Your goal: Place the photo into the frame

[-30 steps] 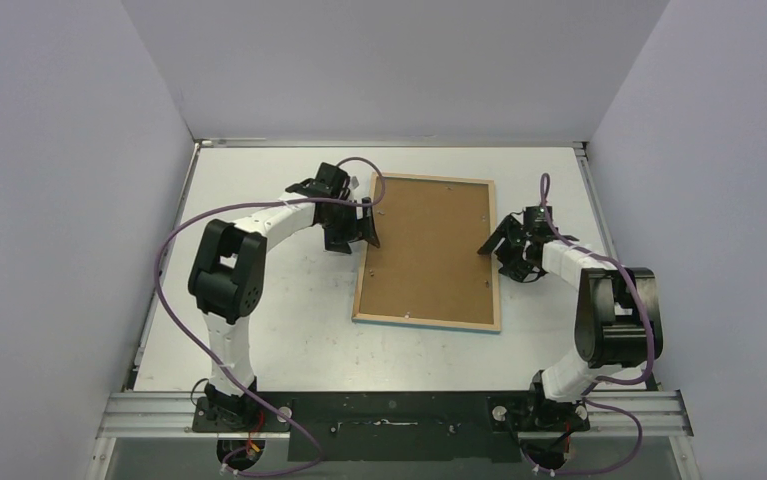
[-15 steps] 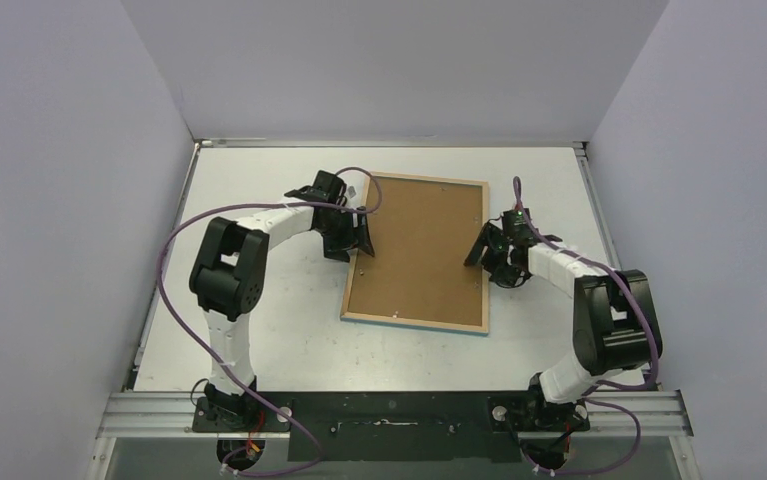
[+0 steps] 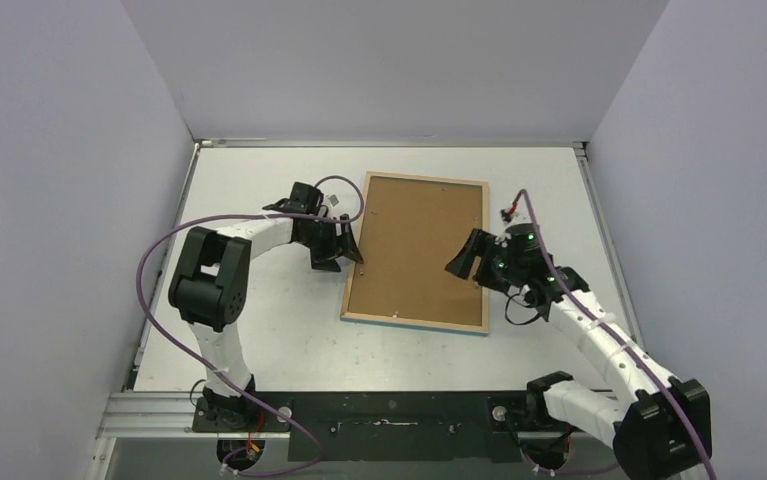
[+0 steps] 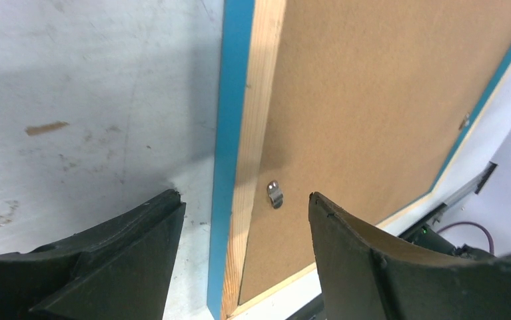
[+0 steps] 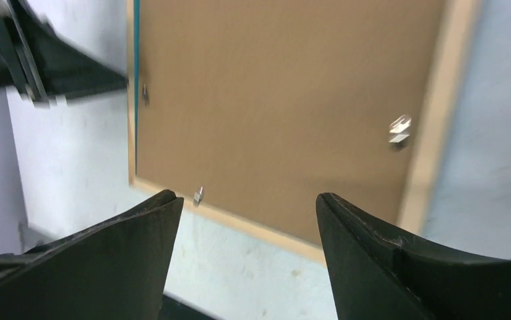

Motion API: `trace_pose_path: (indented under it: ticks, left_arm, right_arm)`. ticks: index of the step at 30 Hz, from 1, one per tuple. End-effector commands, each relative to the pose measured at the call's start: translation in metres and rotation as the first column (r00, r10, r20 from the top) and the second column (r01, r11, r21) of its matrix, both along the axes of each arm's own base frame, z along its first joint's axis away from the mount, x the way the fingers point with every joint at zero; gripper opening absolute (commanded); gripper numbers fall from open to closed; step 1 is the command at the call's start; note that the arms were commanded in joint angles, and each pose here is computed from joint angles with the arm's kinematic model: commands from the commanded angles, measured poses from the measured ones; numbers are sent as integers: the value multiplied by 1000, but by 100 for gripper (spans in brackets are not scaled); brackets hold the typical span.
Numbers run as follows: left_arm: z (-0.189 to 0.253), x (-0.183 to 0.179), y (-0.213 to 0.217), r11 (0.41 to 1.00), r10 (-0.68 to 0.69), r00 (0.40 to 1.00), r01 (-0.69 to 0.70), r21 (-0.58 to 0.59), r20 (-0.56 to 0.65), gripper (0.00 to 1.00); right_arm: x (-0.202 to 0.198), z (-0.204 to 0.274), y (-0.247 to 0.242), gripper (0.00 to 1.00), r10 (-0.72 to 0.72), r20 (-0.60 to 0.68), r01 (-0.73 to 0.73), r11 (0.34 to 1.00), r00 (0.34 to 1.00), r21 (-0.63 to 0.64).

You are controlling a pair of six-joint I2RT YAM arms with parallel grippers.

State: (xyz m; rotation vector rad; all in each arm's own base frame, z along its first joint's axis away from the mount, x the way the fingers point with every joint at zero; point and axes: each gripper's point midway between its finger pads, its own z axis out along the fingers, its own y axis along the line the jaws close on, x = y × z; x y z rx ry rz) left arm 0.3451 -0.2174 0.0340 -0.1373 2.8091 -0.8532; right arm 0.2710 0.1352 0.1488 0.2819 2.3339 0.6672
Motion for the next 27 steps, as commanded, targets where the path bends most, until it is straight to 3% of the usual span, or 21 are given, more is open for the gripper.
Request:
trace_pose_path:
  ticks: [1,9,15,21,27]
  left_arm:
    - [24,-7,-11,993,-49,997,56,-103,63,67]
    - [28,-34,0,996,-14,998,19,-90,61,66]
    - [26,-47,2,996,-26,998,30,-82,50,63]
    - [26,-46,-1,995,-31,998,35,-91,46,60]
    - [21,-49,-1,997,-33,999,35,-71,30,50]
  right_arm:
    - [-37,-32,63,72,131,-122,-116,986,984,123]
    - [-42,-50,135,65,107,-166,-82,985,980,150]
    - [-45,-77,148,54,45,-245,-36,998,968,41]
    - [-47,-85,153,54,58,-273,-50,998,960,35]
    - [-48,-91,164,54,96,-308,-86,995,946,46]
